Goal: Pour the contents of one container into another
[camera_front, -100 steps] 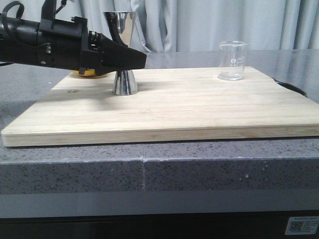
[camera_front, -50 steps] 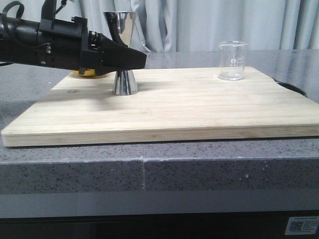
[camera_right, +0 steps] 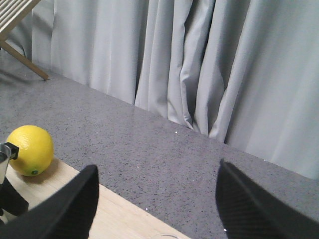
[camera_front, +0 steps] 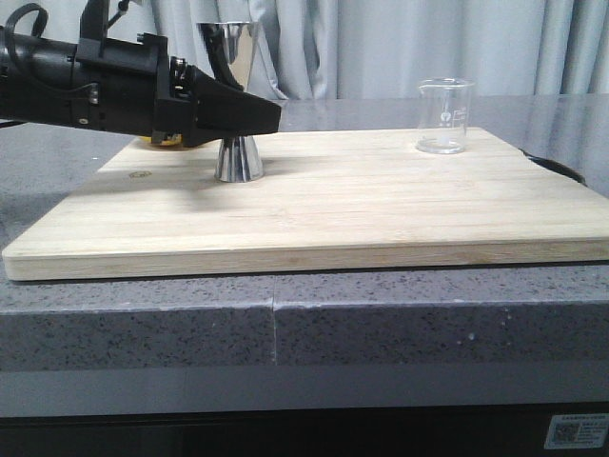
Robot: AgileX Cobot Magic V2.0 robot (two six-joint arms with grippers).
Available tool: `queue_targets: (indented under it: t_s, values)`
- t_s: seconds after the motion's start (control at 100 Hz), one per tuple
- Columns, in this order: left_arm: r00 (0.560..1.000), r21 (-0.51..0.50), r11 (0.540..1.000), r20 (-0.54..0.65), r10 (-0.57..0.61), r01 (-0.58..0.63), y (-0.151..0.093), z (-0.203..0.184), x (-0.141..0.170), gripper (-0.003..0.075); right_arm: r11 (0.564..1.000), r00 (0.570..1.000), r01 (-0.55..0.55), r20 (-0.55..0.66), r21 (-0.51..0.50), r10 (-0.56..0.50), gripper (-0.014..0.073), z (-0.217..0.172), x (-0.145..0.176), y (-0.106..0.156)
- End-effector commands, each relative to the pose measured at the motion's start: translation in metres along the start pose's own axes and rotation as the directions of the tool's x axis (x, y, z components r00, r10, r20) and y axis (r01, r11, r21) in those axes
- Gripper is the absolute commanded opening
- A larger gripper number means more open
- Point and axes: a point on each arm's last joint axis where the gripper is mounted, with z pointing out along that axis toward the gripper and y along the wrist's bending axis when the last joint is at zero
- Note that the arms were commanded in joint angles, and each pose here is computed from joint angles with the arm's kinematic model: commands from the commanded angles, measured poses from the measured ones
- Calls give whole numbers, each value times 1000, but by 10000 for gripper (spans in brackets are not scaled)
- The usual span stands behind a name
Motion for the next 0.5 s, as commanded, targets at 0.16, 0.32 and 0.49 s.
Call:
queue_targets:
  t_s: [0.16,0.32,0.49]
  values:
    - [993,5,999,108,43,-44,-3,-5,-31,367,1000,995,8,100,-8,-7,448,-5,-21,0]
    - [993,5,999,108,43,-44,-3,-5,-31,456,1000,995,8,100,-8,-7,448,-5,-21,0]
    - [994,7,1000,108,9,-10,-2,-5,-31,496,1000,995,8,100,-8,-7,448,-5,-21,0]
